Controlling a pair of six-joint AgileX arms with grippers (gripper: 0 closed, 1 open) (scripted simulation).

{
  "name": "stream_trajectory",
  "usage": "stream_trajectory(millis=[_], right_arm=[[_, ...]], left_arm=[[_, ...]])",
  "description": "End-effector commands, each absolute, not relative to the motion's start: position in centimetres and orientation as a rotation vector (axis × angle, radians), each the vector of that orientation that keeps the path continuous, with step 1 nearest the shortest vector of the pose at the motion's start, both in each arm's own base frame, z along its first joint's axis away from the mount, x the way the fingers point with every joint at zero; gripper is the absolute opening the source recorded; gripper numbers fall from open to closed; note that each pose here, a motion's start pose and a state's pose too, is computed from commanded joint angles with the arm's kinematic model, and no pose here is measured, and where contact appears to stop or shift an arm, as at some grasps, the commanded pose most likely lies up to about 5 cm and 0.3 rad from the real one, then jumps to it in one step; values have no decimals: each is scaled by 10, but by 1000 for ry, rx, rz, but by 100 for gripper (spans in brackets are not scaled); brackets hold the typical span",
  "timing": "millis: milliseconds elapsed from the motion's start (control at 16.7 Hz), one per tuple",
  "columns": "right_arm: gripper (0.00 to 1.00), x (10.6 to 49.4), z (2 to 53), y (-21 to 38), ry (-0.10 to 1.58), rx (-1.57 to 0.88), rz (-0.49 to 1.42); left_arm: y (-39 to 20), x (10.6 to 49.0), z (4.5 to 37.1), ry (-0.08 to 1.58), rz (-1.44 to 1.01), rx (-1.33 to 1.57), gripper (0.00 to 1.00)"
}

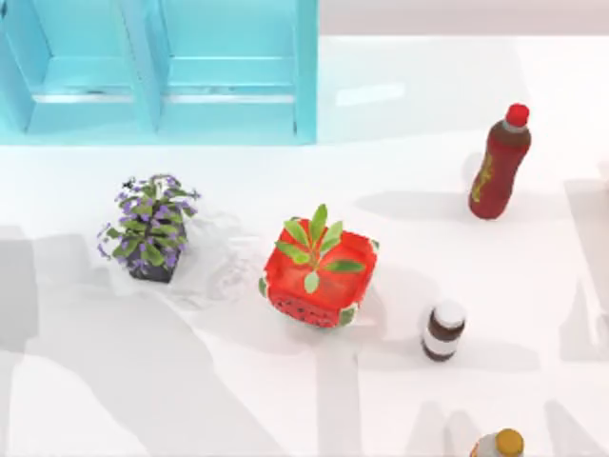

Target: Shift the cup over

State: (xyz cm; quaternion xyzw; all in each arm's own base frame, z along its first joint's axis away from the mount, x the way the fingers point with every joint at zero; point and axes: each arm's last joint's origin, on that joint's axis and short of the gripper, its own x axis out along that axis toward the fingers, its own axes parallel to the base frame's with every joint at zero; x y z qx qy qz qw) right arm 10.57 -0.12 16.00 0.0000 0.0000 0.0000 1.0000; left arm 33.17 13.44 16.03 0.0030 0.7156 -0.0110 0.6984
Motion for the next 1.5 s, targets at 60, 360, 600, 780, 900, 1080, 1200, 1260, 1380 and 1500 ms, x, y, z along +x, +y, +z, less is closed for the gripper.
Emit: stream_trajectory(millis=[60,360,600,780,900,1080,1200,1260,1380,1500], right_arm=[[100,106,160,-1,0,0,0],[100,106,160,-1,0,0,0],[100,106,160,-1,0,0,0],[100,106,160,-1,0,0,0],[100,106,160,-1,0,0,0],[100,106,160,-1,0,0,0],[100,106,160,-1,0,0,0],[100,106,160,-1,0,0,0],[100,106,160,-1,0,0,0],[100,106,160,-1,0,0,0]], left_arm=[[153,335,169,1587,-23,9,0],[233,325,204,1573,-18,15,0],[246,319,210,1573,-17,14,0],[245,320,210,1570,-17,21,0],[246,320,199,1570,-16,19,0],[246,321,171,1570,-18,19,0],[247,320,153,1571,-16,17,0],[247,319,147,1572,-17,15,0],[246,319,145,1573,-17,14,0],[246,319,145,1573,-17,14,0]])
